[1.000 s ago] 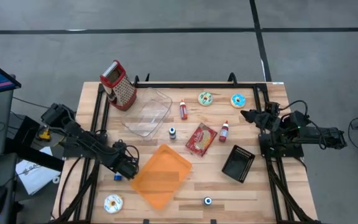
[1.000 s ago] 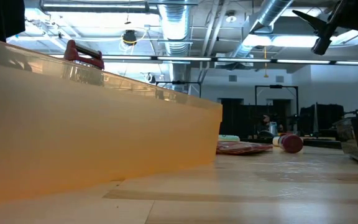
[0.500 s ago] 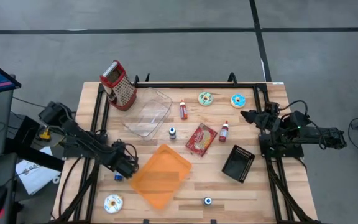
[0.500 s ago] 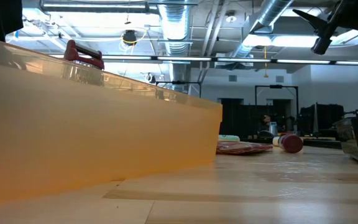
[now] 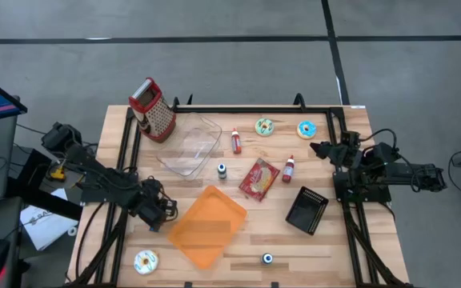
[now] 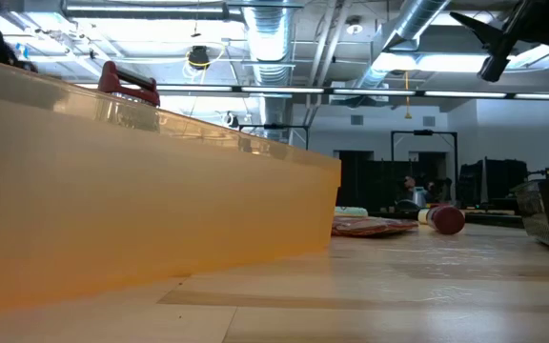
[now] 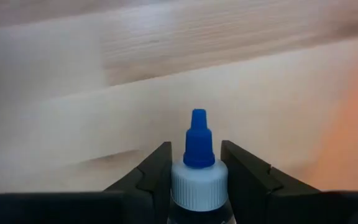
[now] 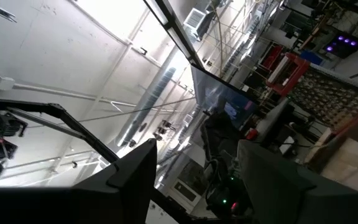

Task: Pick & Place Food Item
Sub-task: Put the middle blue food coloring bottle into the transparent bin

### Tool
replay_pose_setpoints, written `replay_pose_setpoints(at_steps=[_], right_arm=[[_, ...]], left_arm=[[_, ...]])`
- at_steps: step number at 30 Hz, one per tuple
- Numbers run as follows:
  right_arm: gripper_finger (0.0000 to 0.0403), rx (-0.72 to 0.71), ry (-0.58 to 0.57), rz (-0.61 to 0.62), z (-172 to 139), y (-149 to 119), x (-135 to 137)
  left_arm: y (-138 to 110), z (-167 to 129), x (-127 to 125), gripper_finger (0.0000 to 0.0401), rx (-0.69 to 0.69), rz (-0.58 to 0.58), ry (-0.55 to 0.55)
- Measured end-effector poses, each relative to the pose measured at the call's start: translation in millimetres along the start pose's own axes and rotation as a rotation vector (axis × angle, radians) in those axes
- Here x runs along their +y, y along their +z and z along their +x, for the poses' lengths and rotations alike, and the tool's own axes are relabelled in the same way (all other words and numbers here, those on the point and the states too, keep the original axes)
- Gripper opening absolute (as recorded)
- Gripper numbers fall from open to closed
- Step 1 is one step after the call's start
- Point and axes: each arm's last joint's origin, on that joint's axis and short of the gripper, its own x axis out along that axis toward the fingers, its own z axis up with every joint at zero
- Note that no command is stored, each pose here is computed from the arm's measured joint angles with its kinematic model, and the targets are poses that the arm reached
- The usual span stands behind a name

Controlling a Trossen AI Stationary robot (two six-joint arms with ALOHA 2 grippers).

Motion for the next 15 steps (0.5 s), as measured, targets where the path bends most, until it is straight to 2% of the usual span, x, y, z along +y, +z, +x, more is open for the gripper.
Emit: replay_pose_setpoints(at_steps=[6, 9, 11, 13, 15], right_arm=[[0.0216, -0.032, 0.05, 0.012, -0.2, 3.1, 4.8], [0.0216, -0.042, 0.063, 0.014, -0.3, 4.0, 6.1], [0.0216, -0.043, 0.064, 0.015, -0.3, 4.1, 6.2], [0.0216, -0.044, 0.064, 0.015, -0.3, 4.1, 6.2], [0.0216, -0.05, 0.058, 0.014, -0.3, 4.3, 6.0]], left_arm=[[3.3, -39.3, -11.3, 0.0111, -0.142, 0.129, -0.325], [7.9, -57.6, -19.6, 0.0113, -0.244, 0.204, -0.497], [14.9, -69.4, -26.0, 0.0113, -0.362, 0.233, -0.598], [25.5, -79.6, -33.1, 0.0112, -0.505, 0.256, -0.653], [39.5, -85.7, -39.9, 0.0112, -0.626, 0.282, -0.653]])
